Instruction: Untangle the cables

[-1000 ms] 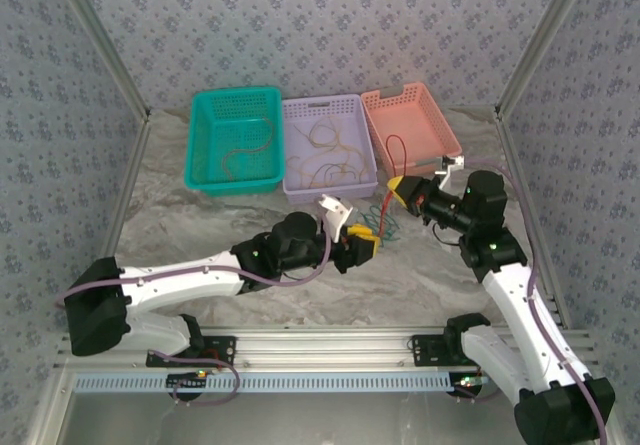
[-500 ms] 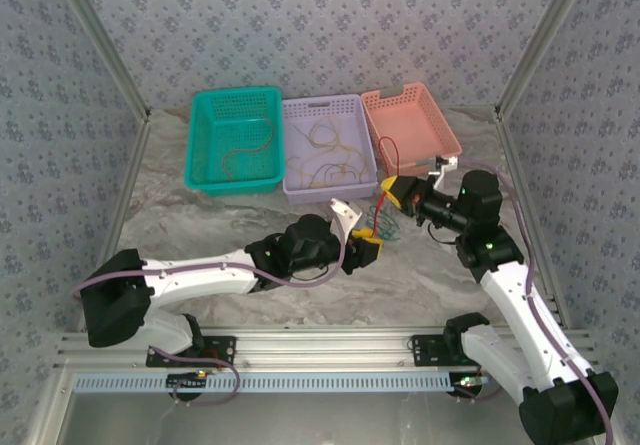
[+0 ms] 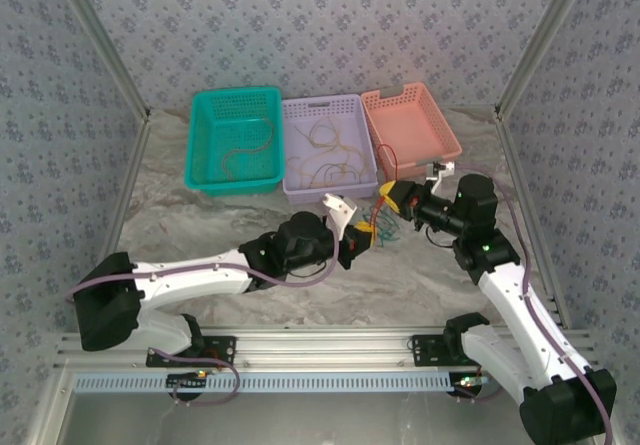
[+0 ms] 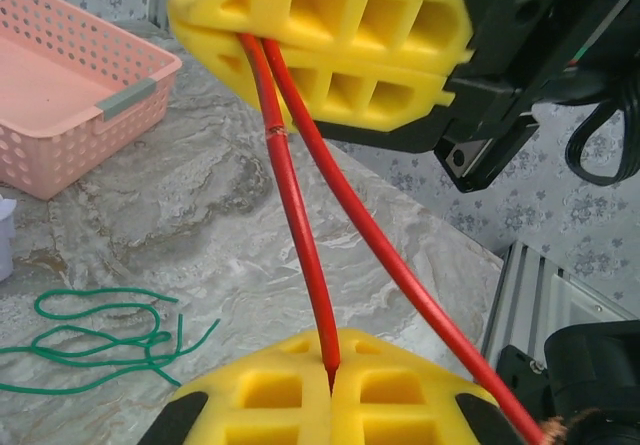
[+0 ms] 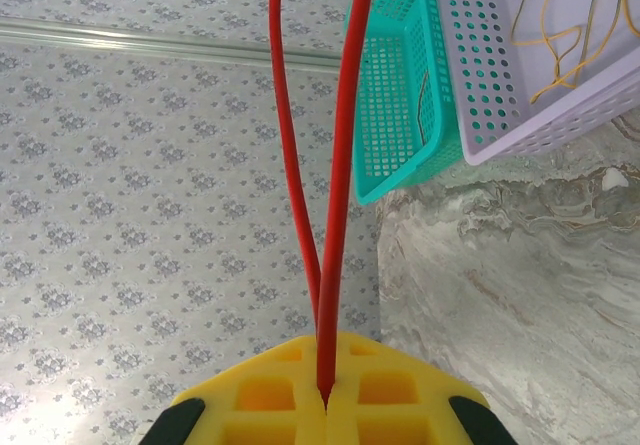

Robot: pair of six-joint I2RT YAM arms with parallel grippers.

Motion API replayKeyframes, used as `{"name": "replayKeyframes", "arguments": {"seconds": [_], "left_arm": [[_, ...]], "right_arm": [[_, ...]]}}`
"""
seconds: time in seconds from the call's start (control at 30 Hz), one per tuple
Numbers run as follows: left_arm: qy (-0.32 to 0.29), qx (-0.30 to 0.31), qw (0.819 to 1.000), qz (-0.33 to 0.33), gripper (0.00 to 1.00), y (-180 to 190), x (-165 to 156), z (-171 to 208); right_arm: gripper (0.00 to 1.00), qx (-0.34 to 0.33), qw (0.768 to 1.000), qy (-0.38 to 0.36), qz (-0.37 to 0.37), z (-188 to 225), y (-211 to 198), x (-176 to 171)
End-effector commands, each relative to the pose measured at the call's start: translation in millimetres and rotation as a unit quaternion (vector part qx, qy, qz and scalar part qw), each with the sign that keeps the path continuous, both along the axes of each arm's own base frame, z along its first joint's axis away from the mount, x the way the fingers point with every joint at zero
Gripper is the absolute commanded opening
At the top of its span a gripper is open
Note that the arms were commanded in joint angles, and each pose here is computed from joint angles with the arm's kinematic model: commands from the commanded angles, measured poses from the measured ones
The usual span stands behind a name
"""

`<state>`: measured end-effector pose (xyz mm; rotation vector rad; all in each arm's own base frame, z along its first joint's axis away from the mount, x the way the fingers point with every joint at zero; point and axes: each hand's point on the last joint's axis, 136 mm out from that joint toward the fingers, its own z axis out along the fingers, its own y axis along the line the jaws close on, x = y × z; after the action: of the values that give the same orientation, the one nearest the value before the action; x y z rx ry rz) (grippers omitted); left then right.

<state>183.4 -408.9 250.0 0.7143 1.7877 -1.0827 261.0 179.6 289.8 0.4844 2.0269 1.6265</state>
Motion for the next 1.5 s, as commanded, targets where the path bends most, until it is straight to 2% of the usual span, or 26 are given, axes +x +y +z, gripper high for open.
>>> {"name": "replayKeyframes", "arguments": {"seconds": [0.0, 0.27, 0.3, 0.37, 0.47, 0.57, 0.7, 0.87, 1.0, 1.13, 1.3, 1.47], "left_arm": [[-0.015, -0.002, 1.0, 0.019, 0.0, 14.4, 3.7, 14.5], [-0.016, 0.025, 0.999, 0.024, 0.0, 29.8, 3.7, 11.1], [-0.014, 0.028, 0.999, 0.025, 0.0, 30.4, 4.7, 9.7], [-0.01, 0.032, 0.999, 0.022, 0.0, 29.9, 5.1, 8.8], [-0.006, 0.031, 0.999, 0.019, 0.0, 28.9, 4.5, 7.5], [-0.001, 0.025, 0.999, 0.024, 0.0, 30.4, 7.0, 7.9], [0.01, 0.01, 0.999, 0.032, 0.0, 35.5, 12.4, 9.6], [0.012, 0.001, 0.999, 0.03, 0.0, 39.3, 12.6, 12.8], [0.018, 0.007, 0.999, 0.035, 0.0, 41.6, 15.4, 10.1], [0.022, 0.007, 0.999, 0.042, 0.0, 44.5, 19.5, 7.7], [0.029, 0.002, 0.999, 0.039, 0.0, 45.7, 20.3, 12.1], [0.044, 0.003, 0.998, 0.032, 0.0, 48.3, 18.6, 21.2]], "right_arm": [[0.0, 0.007, 1.0, -0.011, 0.005, 8.5, 0.2, -2.1], [0.0, -0.008, 1.0, -0.019, 0.015, 10.1, 1.3, -1.3], [0.03, -0.019, 0.999, -0.023, 0.015, 10.2, 0.4, -1.6], [0.22, -0.038, 0.999, -0.035, 0.014, 13.9, -1.7, -4.3], [0.42, -0.059, 0.997, -0.048, 0.018, 17.5, -3.5, -9.0], [0.52, -0.07, 0.996, -0.055, 0.019, 16.7, -4.9, -14.2], [0.55, -0.089, 0.994, -0.053, 0.027, 4.5, -4.1, -22.8], [0.53, -0.088, 0.995, -0.032, 0.029, -23.8, -0.6, -23.3], [0.54, -0.092, 0.995, -0.038, 0.022, -24.6, 3.4, -27.0], [0.57, -0.164, 0.986, -0.04, 0.003, -34.2, -5.6, -41.0], [0.58, -0.279, 0.959, -0.038, -0.011, -82.2, -21.2, -51.2], [0.58, -0.315, 0.947, -0.065, 0.012, -126.2, -7.7, -50.0]]}}
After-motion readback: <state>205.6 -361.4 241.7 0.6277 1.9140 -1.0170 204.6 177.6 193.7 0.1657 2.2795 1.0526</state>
